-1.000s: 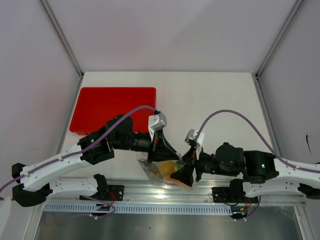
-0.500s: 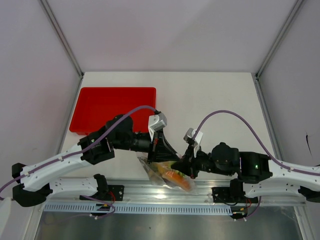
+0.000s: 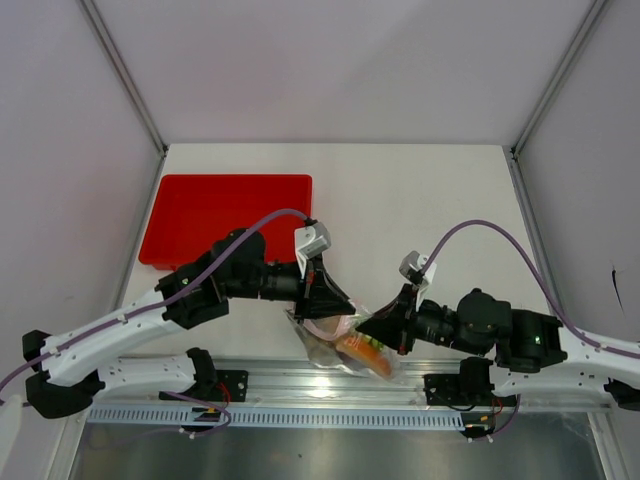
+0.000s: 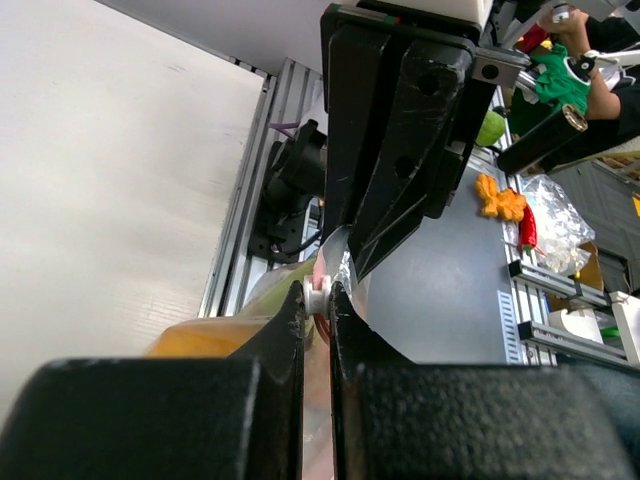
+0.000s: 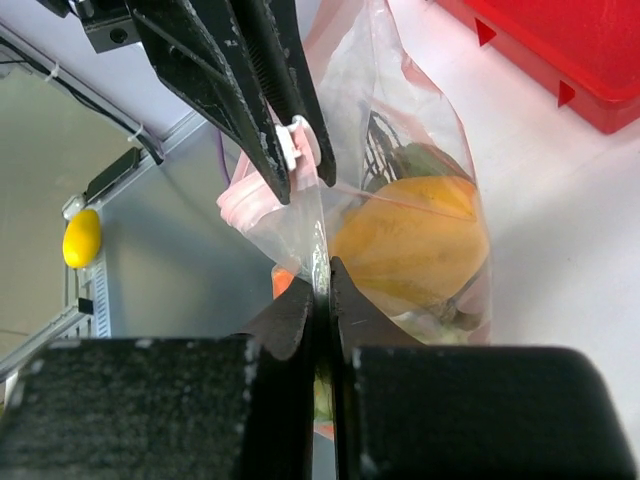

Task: Place the food in the zip-top bag and seal the zipper
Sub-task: Zip the zipper food storage bag at the center of the board.

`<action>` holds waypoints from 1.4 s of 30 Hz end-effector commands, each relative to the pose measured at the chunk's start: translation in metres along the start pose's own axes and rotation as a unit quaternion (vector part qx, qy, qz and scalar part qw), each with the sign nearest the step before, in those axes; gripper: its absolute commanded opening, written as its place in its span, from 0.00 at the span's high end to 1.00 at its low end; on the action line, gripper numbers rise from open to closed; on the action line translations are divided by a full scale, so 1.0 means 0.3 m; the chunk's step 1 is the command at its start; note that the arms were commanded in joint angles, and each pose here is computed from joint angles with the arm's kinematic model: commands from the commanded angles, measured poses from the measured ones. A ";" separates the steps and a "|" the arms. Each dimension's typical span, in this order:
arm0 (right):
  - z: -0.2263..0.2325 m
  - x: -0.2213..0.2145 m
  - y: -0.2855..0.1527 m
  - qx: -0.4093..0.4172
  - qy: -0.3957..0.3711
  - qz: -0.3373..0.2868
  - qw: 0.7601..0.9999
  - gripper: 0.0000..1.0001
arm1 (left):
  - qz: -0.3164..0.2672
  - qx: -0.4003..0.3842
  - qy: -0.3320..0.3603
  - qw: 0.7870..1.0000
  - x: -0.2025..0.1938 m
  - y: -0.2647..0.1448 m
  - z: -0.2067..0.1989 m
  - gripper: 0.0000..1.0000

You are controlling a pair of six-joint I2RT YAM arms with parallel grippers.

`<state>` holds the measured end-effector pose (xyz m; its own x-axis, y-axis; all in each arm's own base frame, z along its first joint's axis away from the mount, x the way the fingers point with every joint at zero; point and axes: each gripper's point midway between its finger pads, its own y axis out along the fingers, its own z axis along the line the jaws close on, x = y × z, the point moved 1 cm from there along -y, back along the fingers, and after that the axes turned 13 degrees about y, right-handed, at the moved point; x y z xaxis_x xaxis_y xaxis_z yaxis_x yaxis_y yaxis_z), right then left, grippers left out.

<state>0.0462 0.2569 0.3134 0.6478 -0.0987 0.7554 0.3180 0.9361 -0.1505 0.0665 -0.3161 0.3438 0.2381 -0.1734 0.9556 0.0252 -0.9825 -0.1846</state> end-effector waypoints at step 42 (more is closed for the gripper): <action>0.088 0.074 -0.043 0.052 -0.018 0.037 0.998 1.00 | -0.052 -0.116 0.138 0.982 -0.026 0.016 -0.072 0.12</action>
<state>0.0357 0.2528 0.3366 0.6319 0.0415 0.7740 0.1719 0.9662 -0.1921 0.0408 -0.3206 0.3422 0.0968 -0.1131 0.9889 -0.2005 -0.9754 -0.0919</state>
